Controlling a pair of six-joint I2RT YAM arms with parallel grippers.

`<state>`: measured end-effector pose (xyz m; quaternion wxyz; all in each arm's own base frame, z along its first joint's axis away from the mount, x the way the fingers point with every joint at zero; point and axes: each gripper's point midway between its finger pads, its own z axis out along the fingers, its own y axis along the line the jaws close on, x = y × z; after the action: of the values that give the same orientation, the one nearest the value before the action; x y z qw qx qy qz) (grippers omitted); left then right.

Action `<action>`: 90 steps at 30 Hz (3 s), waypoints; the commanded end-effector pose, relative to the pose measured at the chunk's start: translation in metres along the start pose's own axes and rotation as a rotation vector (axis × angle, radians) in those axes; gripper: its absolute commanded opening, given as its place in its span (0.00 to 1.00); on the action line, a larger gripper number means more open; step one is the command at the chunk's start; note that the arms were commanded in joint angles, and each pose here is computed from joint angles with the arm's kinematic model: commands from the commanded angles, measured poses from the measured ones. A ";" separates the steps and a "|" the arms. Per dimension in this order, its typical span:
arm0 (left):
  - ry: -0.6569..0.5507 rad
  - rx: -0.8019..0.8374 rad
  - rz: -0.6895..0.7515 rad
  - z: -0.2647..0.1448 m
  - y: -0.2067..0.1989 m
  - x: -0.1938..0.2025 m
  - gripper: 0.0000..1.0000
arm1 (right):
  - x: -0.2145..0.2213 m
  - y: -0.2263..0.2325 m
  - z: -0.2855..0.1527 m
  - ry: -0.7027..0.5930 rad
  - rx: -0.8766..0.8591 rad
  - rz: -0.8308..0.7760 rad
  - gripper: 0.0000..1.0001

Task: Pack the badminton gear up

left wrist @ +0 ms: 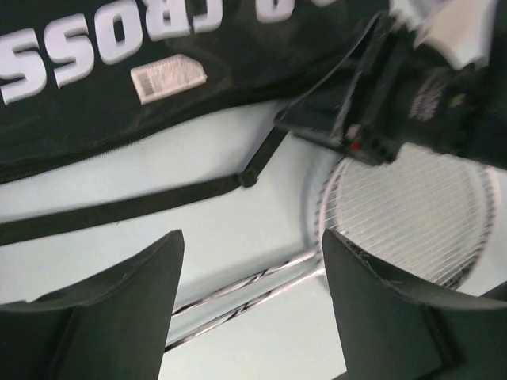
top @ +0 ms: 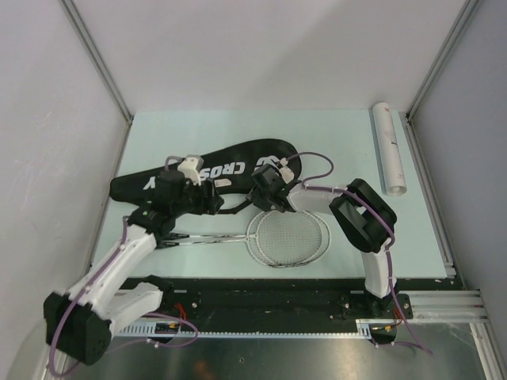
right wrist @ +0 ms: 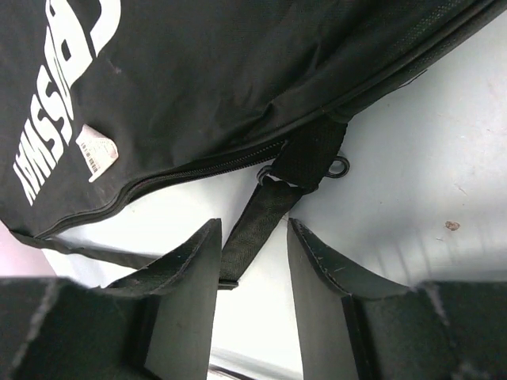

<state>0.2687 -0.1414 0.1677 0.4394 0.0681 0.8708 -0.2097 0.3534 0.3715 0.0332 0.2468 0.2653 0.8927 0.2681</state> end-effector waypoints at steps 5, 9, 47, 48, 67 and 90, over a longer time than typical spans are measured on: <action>0.231 0.057 0.283 0.062 -0.008 0.026 0.73 | -0.027 0.023 -0.024 -0.031 -0.114 -0.199 0.59; 0.283 0.050 0.302 0.088 -0.010 0.026 0.66 | -0.064 0.039 -0.057 -0.084 -0.179 -0.298 0.67; 0.184 0.205 0.420 0.098 -0.092 -0.052 0.00 | -0.064 0.043 -0.061 0.162 -0.518 0.128 0.71; 0.180 0.206 0.420 0.096 -0.092 -0.053 0.00 | -0.063 0.043 -0.058 0.154 -0.510 0.128 0.71; 0.057 0.349 0.375 0.061 -0.137 -0.105 0.00 | -0.097 0.079 -0.079 -0.247 -0.509 -0.121 0.57; 0.008 0.364 0.337 0.054 -0.150 -0.133 0.00 | -0.061 0.095 -0.075 -0.261 -0.512 -0.374 0.69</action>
<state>0.3431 -0.2844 0.2560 0.4167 0.2900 0.8194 -0.2662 0.3862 0.3749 0.1468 0.4398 0.0762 0.8040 0.3930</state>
